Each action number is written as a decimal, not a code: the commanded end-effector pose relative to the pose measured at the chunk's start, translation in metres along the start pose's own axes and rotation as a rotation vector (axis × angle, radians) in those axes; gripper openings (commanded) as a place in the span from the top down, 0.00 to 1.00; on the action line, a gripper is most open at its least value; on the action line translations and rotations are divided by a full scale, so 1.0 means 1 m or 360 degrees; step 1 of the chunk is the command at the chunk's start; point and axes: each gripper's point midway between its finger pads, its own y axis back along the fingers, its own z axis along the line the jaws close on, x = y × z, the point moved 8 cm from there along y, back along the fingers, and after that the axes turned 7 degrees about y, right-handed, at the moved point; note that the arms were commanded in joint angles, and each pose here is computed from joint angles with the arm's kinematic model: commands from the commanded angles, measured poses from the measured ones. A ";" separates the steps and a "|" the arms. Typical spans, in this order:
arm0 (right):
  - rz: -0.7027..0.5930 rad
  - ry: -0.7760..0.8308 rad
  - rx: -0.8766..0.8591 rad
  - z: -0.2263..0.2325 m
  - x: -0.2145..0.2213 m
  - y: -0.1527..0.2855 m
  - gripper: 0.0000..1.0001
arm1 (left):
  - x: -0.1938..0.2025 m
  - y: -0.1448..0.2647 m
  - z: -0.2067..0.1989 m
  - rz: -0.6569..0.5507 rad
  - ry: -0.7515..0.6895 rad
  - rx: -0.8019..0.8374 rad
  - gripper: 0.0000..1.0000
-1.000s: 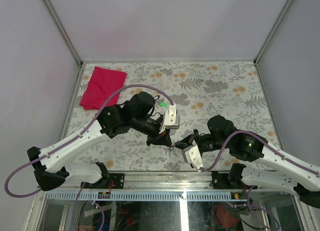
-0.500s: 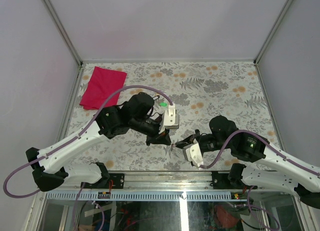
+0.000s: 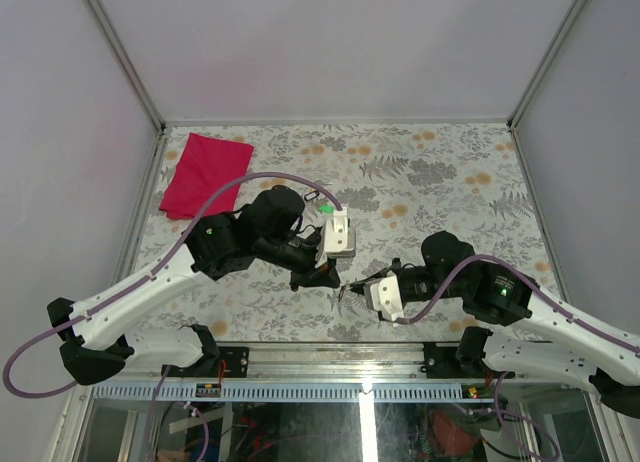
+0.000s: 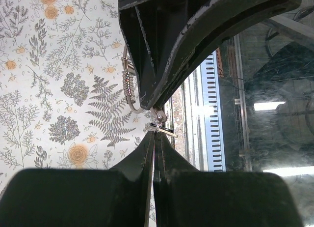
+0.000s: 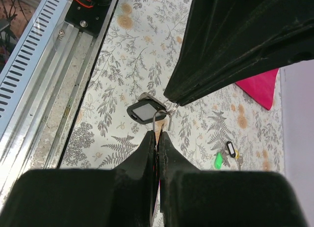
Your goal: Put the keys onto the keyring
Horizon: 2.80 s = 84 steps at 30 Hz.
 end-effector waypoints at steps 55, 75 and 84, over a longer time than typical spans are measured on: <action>-0.0034 -0.0075 0.0767 -0.047 -0.007 0.012 1.00 | -0.026 0.016 0.010 -0.1048 0.0693 -0.0531 0.43; -0.0039 -0.0088 0.0774 -0.047 -0.006 0.011 1.00 | -0.028 0.001 0.016 -0.0990 0.0698 -0.0459 0.67; -0.0042 -0.0092 0.0775 -0.047 -0.007 0.011 1.00 | -0.030 0.001 0.015 -0.0994 0.0691 -0.0449 0.99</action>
